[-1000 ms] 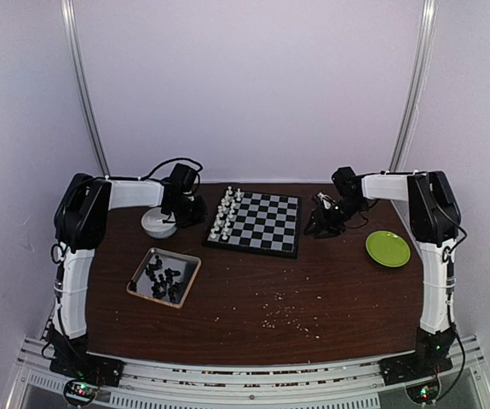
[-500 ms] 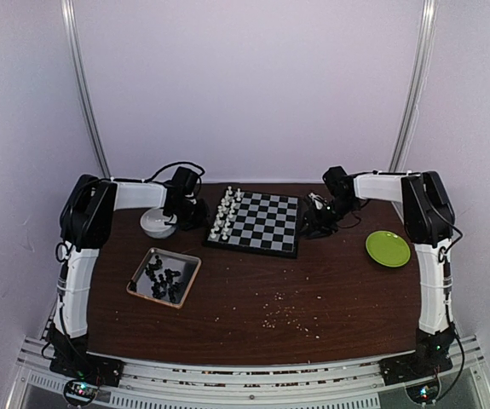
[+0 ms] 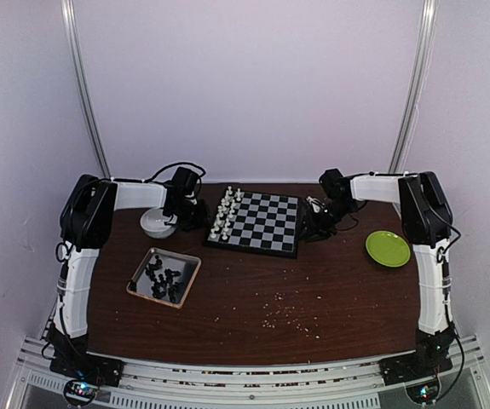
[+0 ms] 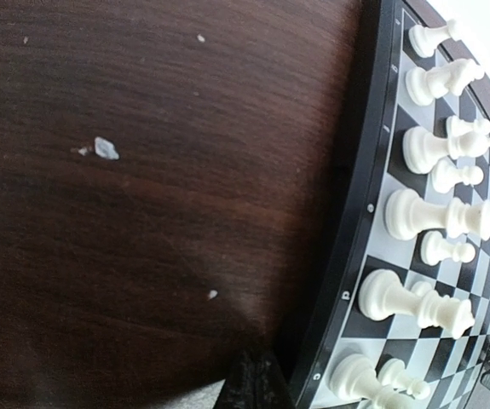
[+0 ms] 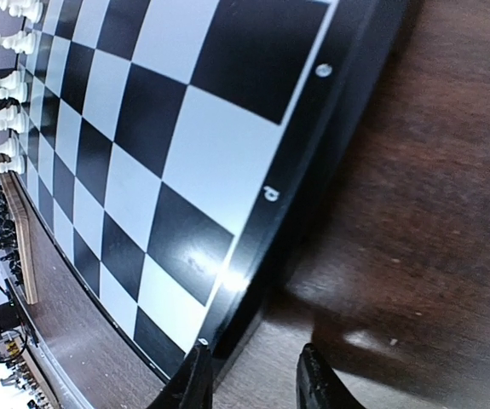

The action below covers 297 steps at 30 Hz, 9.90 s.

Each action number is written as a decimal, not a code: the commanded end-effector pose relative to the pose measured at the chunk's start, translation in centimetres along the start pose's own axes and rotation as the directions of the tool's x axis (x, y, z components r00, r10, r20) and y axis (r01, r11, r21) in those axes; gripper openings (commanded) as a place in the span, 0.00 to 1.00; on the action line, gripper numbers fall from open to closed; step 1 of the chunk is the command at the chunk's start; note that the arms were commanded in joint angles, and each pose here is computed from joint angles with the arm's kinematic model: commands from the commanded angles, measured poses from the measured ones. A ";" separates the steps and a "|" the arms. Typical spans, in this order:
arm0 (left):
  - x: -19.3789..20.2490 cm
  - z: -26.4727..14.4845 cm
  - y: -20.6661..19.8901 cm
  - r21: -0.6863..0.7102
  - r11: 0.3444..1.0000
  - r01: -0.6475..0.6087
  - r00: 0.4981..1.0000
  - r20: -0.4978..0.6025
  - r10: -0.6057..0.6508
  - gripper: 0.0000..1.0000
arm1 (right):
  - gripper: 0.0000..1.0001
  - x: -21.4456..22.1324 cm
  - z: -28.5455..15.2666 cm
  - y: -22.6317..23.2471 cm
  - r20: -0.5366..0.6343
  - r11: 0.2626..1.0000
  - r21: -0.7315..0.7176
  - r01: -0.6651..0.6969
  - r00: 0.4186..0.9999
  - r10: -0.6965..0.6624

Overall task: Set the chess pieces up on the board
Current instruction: Move the chessboard to the center of the board, then move the rook to h1, then adjust the pawn at h2, then adjust the chessboard at the center of the board.

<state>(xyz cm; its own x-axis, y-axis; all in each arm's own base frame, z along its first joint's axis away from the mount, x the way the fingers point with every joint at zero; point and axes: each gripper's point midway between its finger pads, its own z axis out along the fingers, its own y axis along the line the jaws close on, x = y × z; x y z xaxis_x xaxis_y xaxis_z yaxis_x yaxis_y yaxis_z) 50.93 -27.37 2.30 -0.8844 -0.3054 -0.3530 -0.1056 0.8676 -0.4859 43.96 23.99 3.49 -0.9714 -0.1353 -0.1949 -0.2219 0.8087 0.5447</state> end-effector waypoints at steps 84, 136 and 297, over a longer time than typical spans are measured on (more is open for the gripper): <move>18.2 -10.1 -7.7 -0.045 0.699 -0.714 0.700 -0.046 0.712 0.42 | 0.38 12.8 -12.5 1.8 0.116 0.952 -0.125 0.279 0.957 -0.265; 17.6 -7.2 -7.1 -0.068 0.708 -0.703 0.711 -0.091 0.698 0.10 | 0.36 12.7 -12.2 0.0 0.083 0.965 -0.156 0.211 0.976 -0.199; 15.3 -15.3 -9.8 -0.142 0.698 -0.702 0.703 0.026 0.711 0.31 | 0.45 5.3 -17.4 -1.6 0.129 0.892 0.197 0.406 0.892 -0.434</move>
<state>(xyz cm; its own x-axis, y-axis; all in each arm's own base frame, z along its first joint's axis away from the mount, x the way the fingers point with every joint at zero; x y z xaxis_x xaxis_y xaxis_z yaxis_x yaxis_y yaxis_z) 32.81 -35.02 12.10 -0.6953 0.4239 -0.5803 0.5004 0.8652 0.0325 34.57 13.96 13.78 -0.8313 -0.3190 -0.4552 -0.5229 0.7266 0.4456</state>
